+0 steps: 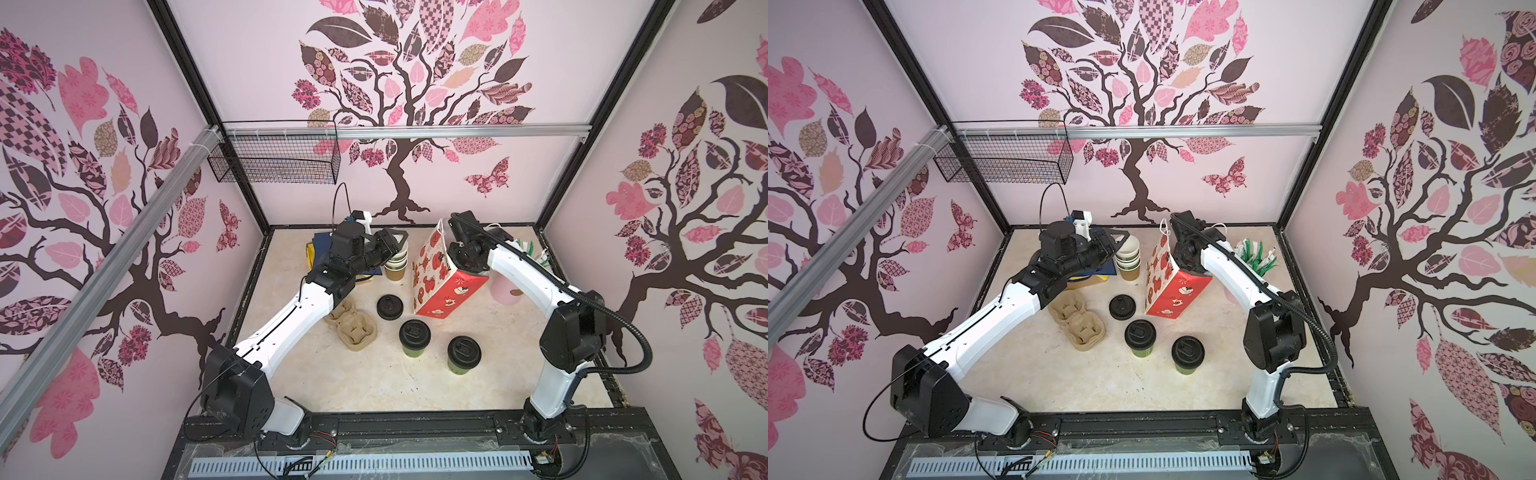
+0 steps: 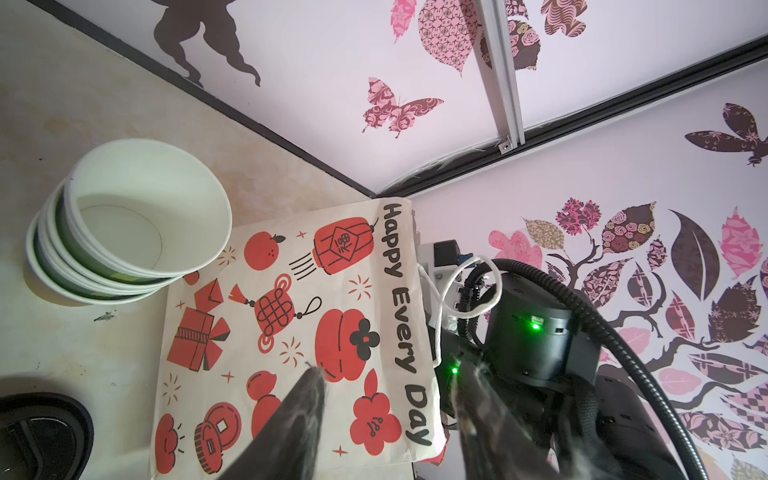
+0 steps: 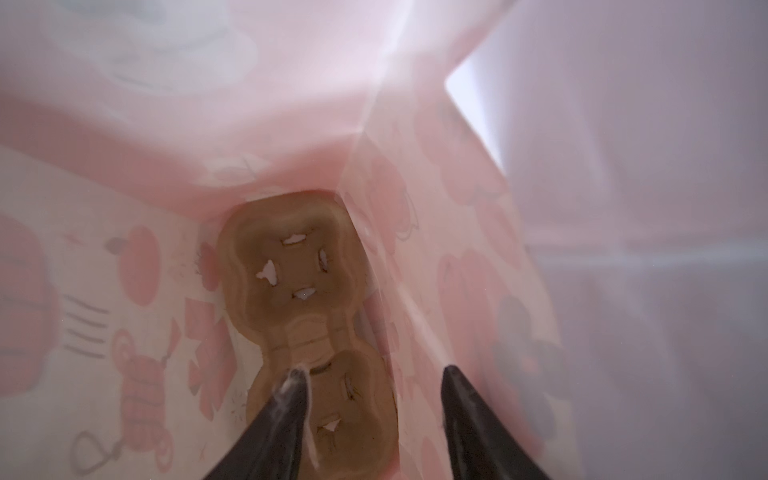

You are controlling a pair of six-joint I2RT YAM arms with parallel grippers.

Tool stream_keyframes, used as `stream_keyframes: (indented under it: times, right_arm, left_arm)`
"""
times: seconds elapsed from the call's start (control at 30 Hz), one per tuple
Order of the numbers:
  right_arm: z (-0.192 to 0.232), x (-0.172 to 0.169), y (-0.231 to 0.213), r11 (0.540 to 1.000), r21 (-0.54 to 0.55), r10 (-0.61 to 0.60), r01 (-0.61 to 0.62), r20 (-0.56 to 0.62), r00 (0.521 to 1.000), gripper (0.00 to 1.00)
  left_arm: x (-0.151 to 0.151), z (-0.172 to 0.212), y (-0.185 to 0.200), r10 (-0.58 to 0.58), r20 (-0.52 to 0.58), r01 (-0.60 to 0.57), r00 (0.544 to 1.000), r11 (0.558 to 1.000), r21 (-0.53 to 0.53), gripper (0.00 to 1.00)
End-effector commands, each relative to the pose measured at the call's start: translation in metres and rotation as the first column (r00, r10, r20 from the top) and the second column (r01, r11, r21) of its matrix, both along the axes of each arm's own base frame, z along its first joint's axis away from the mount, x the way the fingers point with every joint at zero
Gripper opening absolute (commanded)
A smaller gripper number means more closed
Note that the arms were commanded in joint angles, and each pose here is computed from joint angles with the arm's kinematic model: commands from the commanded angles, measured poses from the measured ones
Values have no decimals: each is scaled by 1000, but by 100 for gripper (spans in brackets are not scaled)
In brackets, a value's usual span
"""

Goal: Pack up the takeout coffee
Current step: 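Lower the pulp carrier to the bag bottom with the right gripper, then open the right gripper and lift it out of the bag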

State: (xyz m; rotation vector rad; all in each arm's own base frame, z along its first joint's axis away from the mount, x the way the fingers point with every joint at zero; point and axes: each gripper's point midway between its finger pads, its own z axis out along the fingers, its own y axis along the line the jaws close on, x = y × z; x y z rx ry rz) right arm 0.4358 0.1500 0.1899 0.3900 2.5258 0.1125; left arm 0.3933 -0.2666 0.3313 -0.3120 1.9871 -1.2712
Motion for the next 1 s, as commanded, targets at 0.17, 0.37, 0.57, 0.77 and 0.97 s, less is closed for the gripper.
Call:
stream_keyframes:
  times: [0.17,0.37,0.57,0.77,0.97]
  right_arm:
    - [38,1,-6,1000,29,-13,10,115,993,58]
    - [51,4,-1,998,54,3,-12,157,988,59]
    - [64,7,3,997,75,19,-34,200,980,57]
    - [87,7,18,987,132,55,-93,263,963,55]
    - [113,5,30,973,167,99,-160,323,941,56]
  left_arm:
    - [-1,-1,5,7,14,-8,1000,1000,16,53]
    - [-1,-1,3,-1,17,0,1000,1000,13,54]
    - [1,-2,-9,-56,11,56,998,998,-1,58]
    - [7,4,-27,-140,25,140,990,990,-7,69]
    - [14,0,-36,-157,19,157,987,988,-4,72]
